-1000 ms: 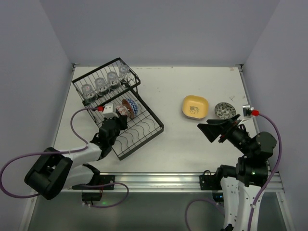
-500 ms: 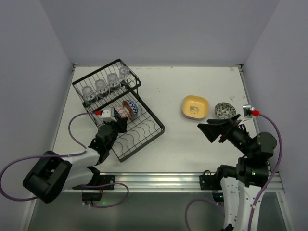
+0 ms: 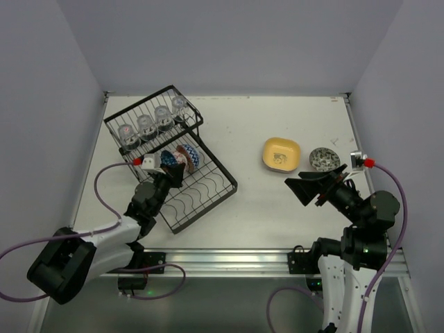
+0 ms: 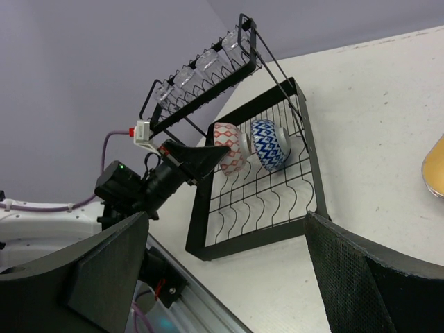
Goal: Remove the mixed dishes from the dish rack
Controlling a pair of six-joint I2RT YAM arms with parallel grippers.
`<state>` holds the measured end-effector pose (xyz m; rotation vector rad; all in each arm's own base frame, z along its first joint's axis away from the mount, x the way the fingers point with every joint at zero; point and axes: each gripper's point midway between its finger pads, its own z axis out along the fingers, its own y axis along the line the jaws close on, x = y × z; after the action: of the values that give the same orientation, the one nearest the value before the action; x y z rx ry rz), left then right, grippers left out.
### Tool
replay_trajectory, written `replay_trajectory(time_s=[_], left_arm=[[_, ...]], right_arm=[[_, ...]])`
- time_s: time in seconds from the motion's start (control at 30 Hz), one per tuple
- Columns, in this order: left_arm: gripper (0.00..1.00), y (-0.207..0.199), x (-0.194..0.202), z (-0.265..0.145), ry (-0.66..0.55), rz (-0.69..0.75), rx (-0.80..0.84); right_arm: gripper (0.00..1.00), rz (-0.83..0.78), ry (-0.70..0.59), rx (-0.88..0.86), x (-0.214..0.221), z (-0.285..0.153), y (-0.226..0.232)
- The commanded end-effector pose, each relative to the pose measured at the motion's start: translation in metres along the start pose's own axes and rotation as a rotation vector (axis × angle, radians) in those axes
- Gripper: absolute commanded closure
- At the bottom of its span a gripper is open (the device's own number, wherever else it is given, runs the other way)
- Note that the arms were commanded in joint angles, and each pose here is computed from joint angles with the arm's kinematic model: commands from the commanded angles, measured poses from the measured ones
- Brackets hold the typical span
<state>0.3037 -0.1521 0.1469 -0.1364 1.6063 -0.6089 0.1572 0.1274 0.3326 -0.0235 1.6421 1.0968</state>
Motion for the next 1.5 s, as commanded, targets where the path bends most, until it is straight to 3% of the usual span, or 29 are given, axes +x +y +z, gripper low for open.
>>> replay_trajectory(time_s=[0.0, 0.4, 0.5, 0.53, 0.7, 0.73, 0.8, 0.87, 0.9, 0.97, 1.0, 1.1, 1.17, 1.23, 1.33, 1.43, 1.47], left_arm=[[1.00, -0.020, -0.045, -0.001, -0.151, 0.015, 0.071], [1.00, -0.028, -0.034, -0.020, -0.033, 0.010, 0.096], [1.00, -0.039, -0.028, -0.027, 0.051, 0.014, 0.123], [1.00, -0.036, -0.014, -0.032, 0.131, 0.024, 0.113], [1.00, -0.078, -0.012, -0.051, 0.299, 0.057, 0.219], [1.00, -0.081, 0.005, -0.065, 0.394, 0.102, 0.220], [1.00, -0.102, -0.007, -0.072, 0.420, 0.134, 0.258], [1.00, -0.119, 0.008, -0.086, 0.527, 0.204, 0.310], [1.00, -0.139, -0.008, -0.087, 0.521, 0.224, 0.348], [1.00, -0.147, 0.012, -0.097, 0.627, 0.354, 0.320], [1.00, -0.167, -0.002, -0.097, 0.612, 0.387, 0.343], [1.00, -0.186, 0.028, -0.116, 0.704, 0.664, 0.397], [1.00, -0.221, 0.048, -0.140, 0.742, 0.839, 0.593], [1.00, -0.244, 0.050, -0.157, 0.707, 0.959, 0.710], [1.00, -0.251, 0.057, -0.156, 0.698, 1.062, 0.758], [1.00, -0.251, 0.067, -0.152, 0.711, 1.138, 0.772], [1.00, -0.252, 0.071, -0.150, 0.719, 1.156, 0.769]], right_arm=[[0.06, -0.025, 0.008, -0.026, -0.004, -0.002, 0.011], [0.06, -0.010, 0.009, -0.023, -0.005, 0.000, 0.009], [0.06, -0.005, 0.007, -0.015, -0.006, 0.000, 0.007], [0.05, -0.006, 0.006, -0.010, -0.006, 0.001, 0.006], [0.06, 0.018, 0.035, 0.054, -0.009, 0.005, -0.006], [0.06, 0.021, 0.054, 0.077, -0.010, 0.008, -0.014], [0.07, 0.034, 0.073, 0.123, -0.012, 0.008, -0.019], [0.07, 0.043, 0.095, 0.178, -0.014, 0.011, -0.031], [0.08, 0.050, 0.115, 0.179, -0.012, 0.013, -0.031], [0.09, 0.063, 0.162, 0.198, -0.009, 0.018, -0.035], [0.09, 0.054, 0.191, 0.211, -0.004, 0.021, -0.034], [0.12, 0.001, 0.308, 0.235, 0.009, 0.033, -0.032], [0.17, -0.009, 0.405, 0.249, 0.020, 0.040, -0.030], [0.17, -0.082, 0.483, 0.281, 0.037, 0.043, -0.028], [0.17, -0.135, 0.601, 0.344, 0.059, 0.040, -0.033], [0.22, -0.142, 0.694, 0.336, 0.085, 0.039, -0.033], [0.28, -0.148, 0.717, 0.353, 0.092, 0.039, -0.037]])
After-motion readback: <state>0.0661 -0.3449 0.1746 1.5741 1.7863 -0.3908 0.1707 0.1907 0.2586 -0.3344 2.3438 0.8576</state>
